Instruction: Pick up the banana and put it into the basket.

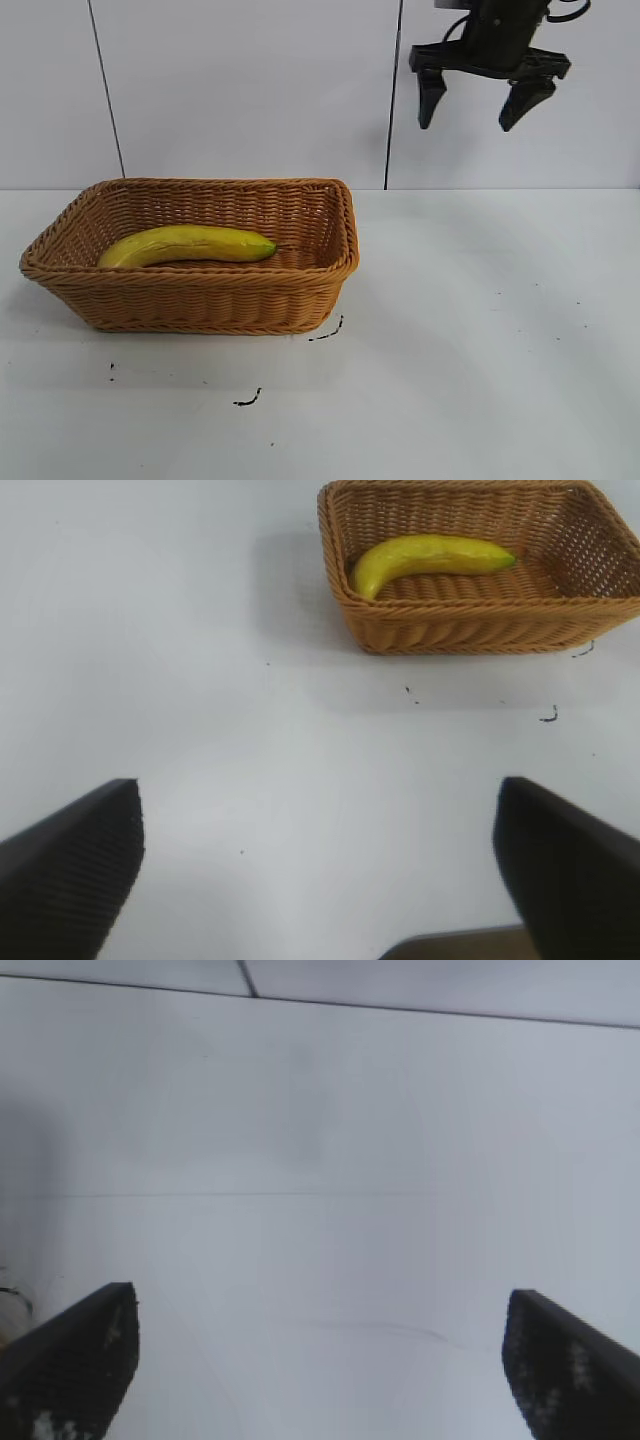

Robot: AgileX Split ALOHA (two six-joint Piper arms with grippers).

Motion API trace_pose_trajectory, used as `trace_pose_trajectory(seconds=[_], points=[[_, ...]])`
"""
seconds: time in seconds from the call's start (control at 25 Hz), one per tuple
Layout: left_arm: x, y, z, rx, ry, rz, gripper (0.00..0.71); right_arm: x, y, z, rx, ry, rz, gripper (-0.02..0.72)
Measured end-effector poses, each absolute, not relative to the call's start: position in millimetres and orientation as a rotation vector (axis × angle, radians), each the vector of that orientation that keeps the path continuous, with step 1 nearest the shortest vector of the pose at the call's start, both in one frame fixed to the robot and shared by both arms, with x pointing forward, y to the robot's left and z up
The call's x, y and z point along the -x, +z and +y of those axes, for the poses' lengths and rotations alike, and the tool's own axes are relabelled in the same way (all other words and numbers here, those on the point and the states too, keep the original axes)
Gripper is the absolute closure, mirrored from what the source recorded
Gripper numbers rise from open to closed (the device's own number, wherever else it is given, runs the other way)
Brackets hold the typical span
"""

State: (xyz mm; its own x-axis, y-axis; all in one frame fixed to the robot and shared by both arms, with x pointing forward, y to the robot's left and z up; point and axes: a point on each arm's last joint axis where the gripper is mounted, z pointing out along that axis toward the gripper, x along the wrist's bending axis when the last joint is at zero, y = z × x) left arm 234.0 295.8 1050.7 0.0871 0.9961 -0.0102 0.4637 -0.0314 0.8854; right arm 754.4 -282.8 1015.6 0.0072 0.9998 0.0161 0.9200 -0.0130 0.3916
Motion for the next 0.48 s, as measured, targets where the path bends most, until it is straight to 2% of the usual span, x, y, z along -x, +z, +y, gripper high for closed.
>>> trace_pose_trajectory(seconds=[0.32,0.48], points=[[-234.0,1050.7,295.8,-1.603,0.882,1.478,0.02,-738.4,1044.7,-280.1,-2.008,0.474,1.991,0.022],[-234.0,1050.7,295.8,-1.603,0.882,1.478,0.02,-714.5,1047.0,-281.0,-2.043,0.41,2.031,0.022]])
